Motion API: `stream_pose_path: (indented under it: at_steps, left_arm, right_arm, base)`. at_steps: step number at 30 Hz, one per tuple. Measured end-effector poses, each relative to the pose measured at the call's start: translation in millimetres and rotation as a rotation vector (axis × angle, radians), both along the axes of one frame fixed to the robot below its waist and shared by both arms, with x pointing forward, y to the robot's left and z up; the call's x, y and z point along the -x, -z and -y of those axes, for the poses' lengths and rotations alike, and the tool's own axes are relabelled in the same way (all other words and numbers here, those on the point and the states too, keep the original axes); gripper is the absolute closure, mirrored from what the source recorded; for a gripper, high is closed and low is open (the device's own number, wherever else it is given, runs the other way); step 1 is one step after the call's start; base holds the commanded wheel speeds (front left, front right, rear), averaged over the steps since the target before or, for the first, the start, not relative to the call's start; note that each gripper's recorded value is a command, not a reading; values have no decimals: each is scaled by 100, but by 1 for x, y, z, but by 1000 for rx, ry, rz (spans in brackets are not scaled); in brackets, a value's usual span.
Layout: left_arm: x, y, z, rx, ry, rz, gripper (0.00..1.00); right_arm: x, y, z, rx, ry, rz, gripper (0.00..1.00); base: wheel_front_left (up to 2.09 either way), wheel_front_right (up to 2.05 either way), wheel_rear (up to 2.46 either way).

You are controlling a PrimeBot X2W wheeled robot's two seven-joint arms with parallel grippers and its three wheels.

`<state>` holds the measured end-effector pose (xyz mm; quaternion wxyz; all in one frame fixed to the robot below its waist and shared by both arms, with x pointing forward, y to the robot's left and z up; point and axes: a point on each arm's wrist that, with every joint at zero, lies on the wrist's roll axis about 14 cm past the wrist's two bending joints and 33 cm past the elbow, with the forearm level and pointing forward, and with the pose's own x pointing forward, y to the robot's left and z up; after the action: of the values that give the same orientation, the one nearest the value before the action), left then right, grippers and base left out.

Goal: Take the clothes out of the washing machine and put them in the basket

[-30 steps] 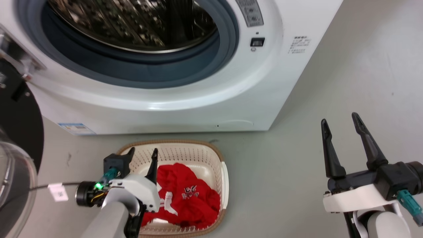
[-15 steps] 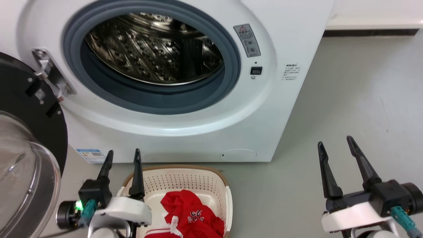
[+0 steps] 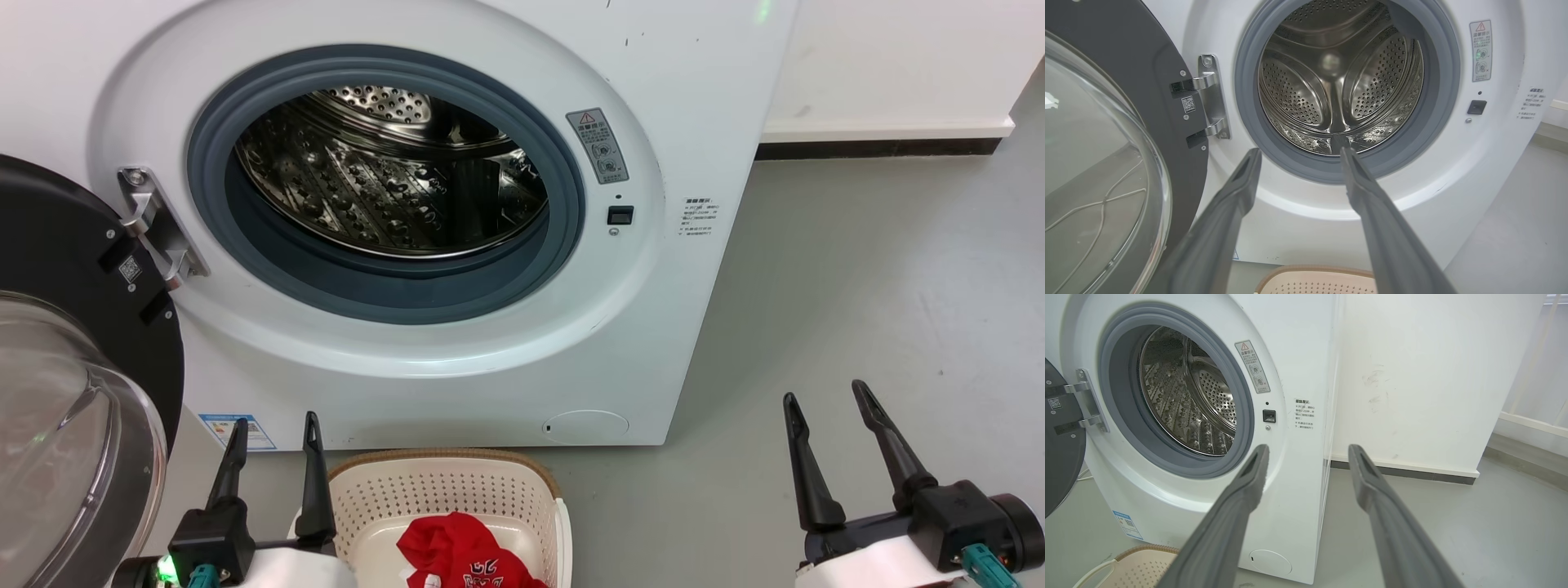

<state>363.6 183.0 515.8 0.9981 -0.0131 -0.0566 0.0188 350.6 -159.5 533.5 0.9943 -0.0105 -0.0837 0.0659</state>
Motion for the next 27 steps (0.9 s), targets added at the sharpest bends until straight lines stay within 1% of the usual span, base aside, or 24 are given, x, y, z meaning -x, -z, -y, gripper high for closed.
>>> stream_pose_path:
  at_steps: [12, 25, 26, 27]
  left_arm:
    - [14, 2, -1, -10, -4, -5, 0]
    - [17, 3, 1, -14, -2, -9, 0]
    - [17, 3, 1, -19, -1, -10, 100]
    - [17, 4, 1, -21, -2, -13, 100]
  right_arm:
    - [13, 0, 1, -15, 5, 1, 0]
    - [17, -3, 3, -19, 12, 10, 0]
    - [17, -3, 3, -19, 12, 9, 100]
    - [17, -2, 4, -20, 13, 7, 100]
  base:
    - [0, 0, 0]
    - [0, 0, 0]
    - [0, 0, 0]
    - [0, 0, 0]
